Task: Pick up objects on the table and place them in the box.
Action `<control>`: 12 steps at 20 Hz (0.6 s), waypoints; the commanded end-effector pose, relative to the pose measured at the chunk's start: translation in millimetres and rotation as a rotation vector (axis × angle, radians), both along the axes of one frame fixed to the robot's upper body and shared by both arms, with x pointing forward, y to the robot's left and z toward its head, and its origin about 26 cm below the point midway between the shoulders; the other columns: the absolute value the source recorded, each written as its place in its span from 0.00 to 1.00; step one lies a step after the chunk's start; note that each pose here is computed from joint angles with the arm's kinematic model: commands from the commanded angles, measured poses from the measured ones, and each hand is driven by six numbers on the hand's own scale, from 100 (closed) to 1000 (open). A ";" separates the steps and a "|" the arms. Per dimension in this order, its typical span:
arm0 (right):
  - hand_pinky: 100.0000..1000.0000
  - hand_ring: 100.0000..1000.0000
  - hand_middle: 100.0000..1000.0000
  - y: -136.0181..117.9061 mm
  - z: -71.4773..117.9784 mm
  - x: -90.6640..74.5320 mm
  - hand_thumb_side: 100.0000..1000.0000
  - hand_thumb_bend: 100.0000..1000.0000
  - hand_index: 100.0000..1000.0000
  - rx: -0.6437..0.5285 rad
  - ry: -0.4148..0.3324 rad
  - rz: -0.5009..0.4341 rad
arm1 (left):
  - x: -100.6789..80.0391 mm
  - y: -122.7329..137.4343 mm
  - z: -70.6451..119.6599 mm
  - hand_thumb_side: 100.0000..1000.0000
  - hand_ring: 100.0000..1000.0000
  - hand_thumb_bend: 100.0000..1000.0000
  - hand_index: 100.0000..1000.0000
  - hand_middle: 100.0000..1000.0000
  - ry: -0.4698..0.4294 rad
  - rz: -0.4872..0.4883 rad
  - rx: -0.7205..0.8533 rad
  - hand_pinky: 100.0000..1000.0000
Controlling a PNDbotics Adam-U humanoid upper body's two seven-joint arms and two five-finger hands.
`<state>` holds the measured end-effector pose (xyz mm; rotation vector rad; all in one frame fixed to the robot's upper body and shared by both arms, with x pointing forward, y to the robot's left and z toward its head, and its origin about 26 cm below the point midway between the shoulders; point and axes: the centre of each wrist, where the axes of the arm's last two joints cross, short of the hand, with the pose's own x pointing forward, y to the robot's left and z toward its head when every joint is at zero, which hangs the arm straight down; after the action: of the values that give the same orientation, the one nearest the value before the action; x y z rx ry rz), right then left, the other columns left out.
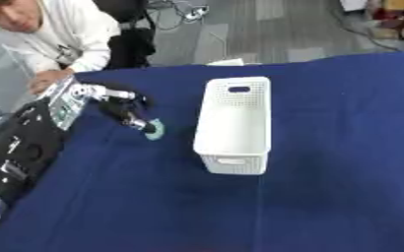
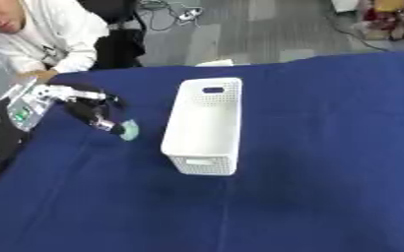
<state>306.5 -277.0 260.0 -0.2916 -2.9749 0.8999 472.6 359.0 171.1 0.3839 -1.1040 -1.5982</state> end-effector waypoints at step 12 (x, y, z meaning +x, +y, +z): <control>0.00 0.09 0.20 1.2 9.6 -2.8 0.96 0.00 0.43 -0.010 -0.033 0.011 | -0.4 7.7 8.0 0.68 0.62 1.00 1.00 0.86 0.064 -0.133 0.111 0.47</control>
<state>306.6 -276.8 260.5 -0.2903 -2.9767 0.9000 471.8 360.1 165.6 0.3973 -1.0596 -1.6109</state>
